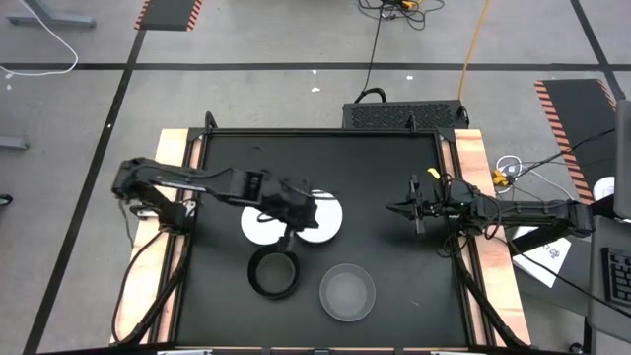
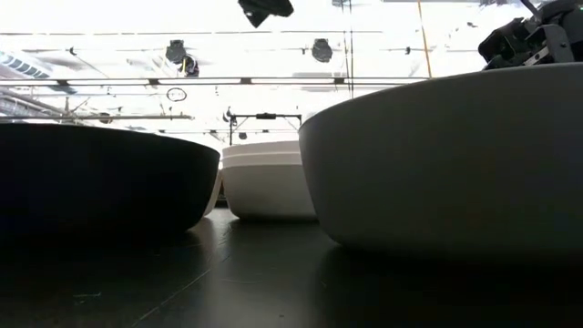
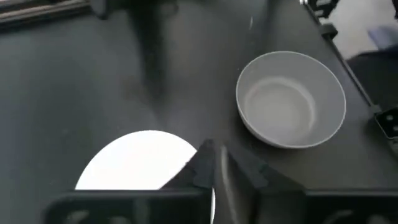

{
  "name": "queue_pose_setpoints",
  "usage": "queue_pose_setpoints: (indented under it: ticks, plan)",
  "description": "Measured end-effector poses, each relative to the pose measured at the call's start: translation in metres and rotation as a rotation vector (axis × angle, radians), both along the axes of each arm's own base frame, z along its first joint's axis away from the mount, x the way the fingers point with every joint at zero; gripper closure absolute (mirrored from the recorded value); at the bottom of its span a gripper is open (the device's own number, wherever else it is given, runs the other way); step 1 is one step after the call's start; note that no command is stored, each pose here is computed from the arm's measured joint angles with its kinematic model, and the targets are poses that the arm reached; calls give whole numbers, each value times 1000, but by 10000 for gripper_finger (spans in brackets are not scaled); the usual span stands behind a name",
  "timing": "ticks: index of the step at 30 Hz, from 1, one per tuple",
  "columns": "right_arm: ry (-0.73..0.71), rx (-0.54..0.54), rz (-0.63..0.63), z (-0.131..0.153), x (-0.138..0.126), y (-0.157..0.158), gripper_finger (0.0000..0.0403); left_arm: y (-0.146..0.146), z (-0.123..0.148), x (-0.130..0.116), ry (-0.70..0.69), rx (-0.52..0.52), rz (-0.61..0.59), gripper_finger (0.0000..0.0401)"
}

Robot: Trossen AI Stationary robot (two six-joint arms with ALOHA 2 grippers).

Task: Nest bowls inside each other
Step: Stack the gray bowl into the white bowl

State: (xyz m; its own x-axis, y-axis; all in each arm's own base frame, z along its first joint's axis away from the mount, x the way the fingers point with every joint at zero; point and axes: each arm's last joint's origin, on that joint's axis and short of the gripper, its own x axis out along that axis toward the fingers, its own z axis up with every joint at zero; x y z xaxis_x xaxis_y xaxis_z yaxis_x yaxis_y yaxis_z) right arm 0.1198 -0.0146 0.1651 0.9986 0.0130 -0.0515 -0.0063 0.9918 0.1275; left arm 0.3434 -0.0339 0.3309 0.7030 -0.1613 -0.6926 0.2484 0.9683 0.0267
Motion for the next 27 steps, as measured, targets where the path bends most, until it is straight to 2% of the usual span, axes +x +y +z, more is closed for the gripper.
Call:
queue_pose_setpoints:
  ticks: [7,11,23,27]
  plan:
    - [-15,-2,0,1,0,0,403,12,-4,-49,-110,-33,95,397]
    - [-25,-3,0,2,0,0,403,14,-12,-71,-230,-66,119,397]
    - [-31,-2,0,3,0,0,403,22,-53,-141,-452,-102,219,400]
    - [-30,-4,0,3,0,0,403,26,-72,-162,-519,-93,309,400]
